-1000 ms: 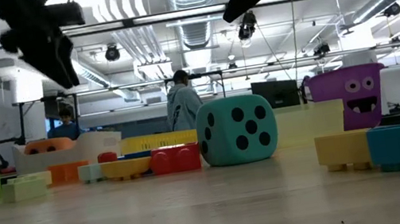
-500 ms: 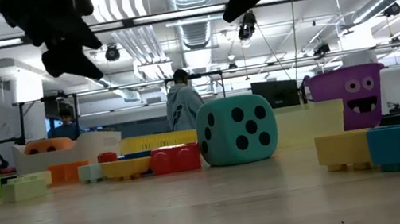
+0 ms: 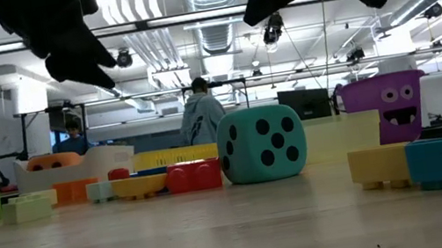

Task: Pick & Place Toys
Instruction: Put the blue game piece into the yellow bin

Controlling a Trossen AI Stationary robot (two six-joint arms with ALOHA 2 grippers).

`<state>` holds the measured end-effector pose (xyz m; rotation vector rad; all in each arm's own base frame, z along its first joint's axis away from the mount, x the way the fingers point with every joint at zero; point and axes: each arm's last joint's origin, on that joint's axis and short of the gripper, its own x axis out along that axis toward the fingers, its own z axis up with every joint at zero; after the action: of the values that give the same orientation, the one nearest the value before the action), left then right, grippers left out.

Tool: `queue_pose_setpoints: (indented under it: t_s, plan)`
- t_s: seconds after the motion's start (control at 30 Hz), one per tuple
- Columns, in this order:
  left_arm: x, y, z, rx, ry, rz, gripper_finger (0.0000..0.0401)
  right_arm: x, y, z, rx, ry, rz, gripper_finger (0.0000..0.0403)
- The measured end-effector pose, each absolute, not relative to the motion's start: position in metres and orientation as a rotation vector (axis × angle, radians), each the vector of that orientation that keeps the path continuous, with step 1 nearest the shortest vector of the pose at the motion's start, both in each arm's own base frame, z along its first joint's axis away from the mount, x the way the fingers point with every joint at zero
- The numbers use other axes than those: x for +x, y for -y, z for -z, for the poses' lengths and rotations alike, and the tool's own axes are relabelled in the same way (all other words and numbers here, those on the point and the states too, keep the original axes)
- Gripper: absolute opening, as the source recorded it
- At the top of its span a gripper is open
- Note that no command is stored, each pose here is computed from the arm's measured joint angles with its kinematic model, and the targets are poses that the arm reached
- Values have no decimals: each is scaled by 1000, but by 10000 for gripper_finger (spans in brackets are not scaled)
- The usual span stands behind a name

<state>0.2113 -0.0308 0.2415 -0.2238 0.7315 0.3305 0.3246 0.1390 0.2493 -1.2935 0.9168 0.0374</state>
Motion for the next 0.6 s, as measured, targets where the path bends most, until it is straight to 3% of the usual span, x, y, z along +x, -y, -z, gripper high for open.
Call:
queue_pose_setpoints:
  t_s: [0.2, 0.33, 0.43, 0.6]
  plan:
    - [209, 29, -231, -201, -731, -374, 358, 328, -138, -250, -1689, -898, -296, 9]
    - [209, 28, -231, -199, -726, -382, 358, 330, -140, -250, -1749, -861, -377, 9]
    - [209, 28, -231, -198, -728, -381, 358, 330, -141, -250, -1524, -852, -315, 9]
    - [210, 29, -233, -203, -716, -379, 358, 331, -142, -250, -746, -826, 14, 9]
